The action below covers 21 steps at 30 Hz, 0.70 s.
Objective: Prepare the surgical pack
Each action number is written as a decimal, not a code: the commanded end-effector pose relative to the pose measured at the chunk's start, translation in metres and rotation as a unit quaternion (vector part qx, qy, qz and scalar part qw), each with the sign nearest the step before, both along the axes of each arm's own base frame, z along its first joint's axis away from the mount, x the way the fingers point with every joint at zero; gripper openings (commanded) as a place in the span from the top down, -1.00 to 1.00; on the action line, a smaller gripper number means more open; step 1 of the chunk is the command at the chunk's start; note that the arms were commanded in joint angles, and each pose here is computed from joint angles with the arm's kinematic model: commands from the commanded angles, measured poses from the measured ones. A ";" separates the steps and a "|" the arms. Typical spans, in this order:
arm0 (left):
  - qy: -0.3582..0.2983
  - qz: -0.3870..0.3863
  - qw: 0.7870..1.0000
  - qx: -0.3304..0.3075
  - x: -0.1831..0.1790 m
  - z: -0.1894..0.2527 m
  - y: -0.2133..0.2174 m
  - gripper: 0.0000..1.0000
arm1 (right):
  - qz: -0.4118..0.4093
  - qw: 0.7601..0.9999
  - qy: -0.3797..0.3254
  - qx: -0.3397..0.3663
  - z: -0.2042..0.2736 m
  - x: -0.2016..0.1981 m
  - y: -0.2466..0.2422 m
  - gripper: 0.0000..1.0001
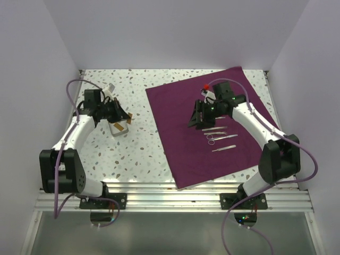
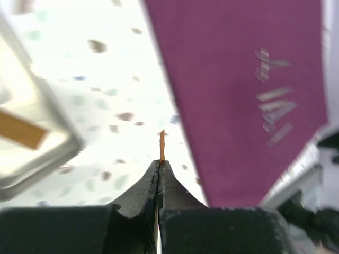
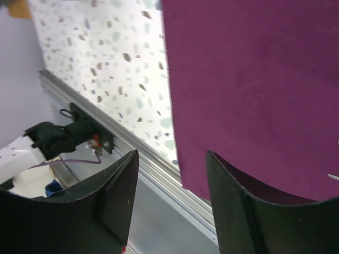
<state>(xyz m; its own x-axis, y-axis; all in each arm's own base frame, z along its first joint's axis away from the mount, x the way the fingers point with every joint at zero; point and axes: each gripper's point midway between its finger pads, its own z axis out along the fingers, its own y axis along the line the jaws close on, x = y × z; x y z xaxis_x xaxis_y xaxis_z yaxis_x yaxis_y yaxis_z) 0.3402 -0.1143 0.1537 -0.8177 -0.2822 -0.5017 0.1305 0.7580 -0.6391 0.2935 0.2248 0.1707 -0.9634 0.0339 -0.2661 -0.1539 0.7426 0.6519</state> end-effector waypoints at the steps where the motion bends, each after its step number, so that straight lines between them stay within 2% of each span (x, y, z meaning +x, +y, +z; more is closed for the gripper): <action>1: 0.052 0.115 0.985 0.120 0.018 -0.035 0.065 1.00 | -0.015 0.998 0.015 -0.053 -0.020 -0.014 -0.016 -0.15; 6: 0.092 0.164 0.968 0.167 0.042 -0.066 0.096 1.00 | -0.040 0.996 0.029 -0.070 -0.035 -0.015 -0.027 -0.15; 10: 0.126 0.186 0.955 0.191 0.052 -0.081 0.113 1.00 | -0.075 0.991 0.032 -0.110 -0.043 -0.010 -0.052 -0.16; 12: 0.142 0.186 0.951 0.200 0.055 -0.087 0.117 0.76 | -0.114 0.981 0.033 -0.153 -0.050 -0.003 -0.074 -0.15; 13: 0.140 0.187 0.951 0.202 0.059 -0.084 0.118 0.45 | -0.139 0.975 0.047 -0.169 -0.053 -0.001 -0.089 -0.14; 15: 0.142 0.193 0.949 0.208 0.058 -0.080 0.120 0.24 | -0.182 0.960 0.074 -0.201 -0.064 -0.001 -0.108 -0.07; 16: 0.138 0.197 0.948 0.208 0.058 -0.077 0.121 0.04 | -0.209 0.949 0.082 -0.219 -0.069 0.001 -0.123 -0.05; 19: 0.131 0.204 0.948 0.208 0.054 -0.065 0.122 -0.26 | -0.267 0.924 0.115 -0.249 -0.082 0.001 -0.142 0.02; 21: 0.118 0.204 0.950 0.205 0.051 -0.053 0.119 -0.34 | -0.307 0.904 0.129 -0.269 -0.087 0.000 -0.150 0.07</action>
